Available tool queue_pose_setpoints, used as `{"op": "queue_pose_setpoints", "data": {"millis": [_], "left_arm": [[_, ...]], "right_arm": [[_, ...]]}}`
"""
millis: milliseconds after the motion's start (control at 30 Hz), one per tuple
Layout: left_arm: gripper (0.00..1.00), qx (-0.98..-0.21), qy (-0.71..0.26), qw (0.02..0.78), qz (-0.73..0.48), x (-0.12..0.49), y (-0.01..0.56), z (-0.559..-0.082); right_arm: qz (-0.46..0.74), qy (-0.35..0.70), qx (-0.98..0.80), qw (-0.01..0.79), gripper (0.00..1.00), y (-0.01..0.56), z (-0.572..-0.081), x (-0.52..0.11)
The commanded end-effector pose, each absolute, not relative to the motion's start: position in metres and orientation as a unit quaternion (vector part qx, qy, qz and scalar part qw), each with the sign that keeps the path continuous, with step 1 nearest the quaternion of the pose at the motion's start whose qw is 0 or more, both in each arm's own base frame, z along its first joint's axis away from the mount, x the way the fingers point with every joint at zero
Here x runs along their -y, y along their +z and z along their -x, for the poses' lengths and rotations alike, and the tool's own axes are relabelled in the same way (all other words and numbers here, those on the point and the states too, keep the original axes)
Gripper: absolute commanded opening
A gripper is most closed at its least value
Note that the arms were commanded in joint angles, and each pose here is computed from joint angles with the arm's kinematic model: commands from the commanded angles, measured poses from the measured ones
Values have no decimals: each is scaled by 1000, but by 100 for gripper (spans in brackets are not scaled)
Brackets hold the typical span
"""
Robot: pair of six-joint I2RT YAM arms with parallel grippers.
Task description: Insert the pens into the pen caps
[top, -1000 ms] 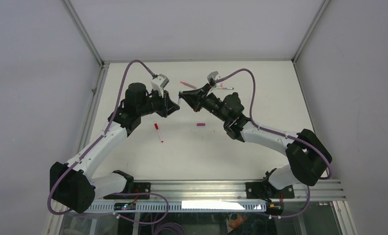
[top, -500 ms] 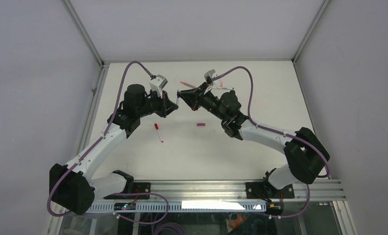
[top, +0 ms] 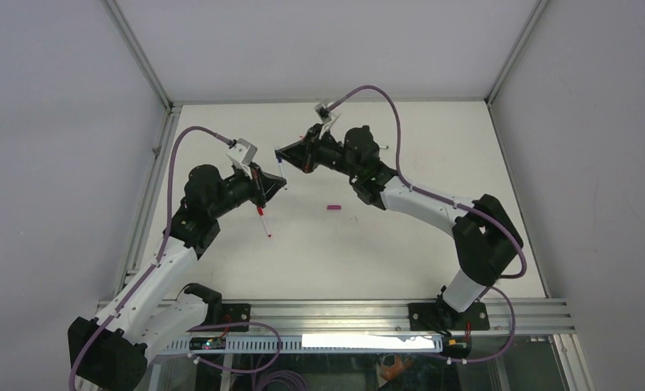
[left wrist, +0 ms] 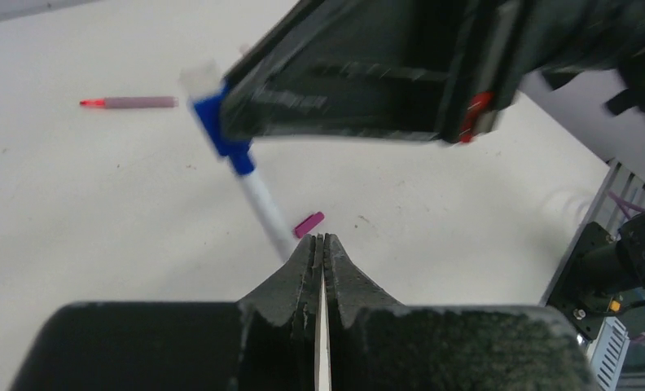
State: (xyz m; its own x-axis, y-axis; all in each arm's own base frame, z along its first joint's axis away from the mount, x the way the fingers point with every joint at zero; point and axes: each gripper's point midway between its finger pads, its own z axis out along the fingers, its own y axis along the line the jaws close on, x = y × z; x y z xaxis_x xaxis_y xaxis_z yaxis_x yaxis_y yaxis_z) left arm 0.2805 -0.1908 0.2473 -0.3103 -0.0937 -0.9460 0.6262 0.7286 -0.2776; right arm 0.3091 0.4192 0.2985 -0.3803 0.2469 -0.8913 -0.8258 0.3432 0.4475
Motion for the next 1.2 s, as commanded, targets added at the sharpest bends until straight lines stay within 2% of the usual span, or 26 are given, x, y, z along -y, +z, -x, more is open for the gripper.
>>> {"op": "queue_pose_setpoints", "data": {"millis": [0,200,433,767,1167], "left_arm": [[0,-674,-354,626,-171,193,297,-275],[0,-716,-335,600,-120,183,262,-284],[0,-764,-270,583,-55,158,234,-298],[0,-802,-198,563,18,127,211,-302],[0,-821,-185,539,34,124,195,-303]], "right_arm": [[221,522,-726,390,0,221,-307,-430],[192,552,-739,334,0,192,-304,-442],[161,528,-781,291,0,145,-310,-445],[149,367,-884,250,0,71,-326,-436],[177,269,-922,213,0,24,-325,-432]]}}
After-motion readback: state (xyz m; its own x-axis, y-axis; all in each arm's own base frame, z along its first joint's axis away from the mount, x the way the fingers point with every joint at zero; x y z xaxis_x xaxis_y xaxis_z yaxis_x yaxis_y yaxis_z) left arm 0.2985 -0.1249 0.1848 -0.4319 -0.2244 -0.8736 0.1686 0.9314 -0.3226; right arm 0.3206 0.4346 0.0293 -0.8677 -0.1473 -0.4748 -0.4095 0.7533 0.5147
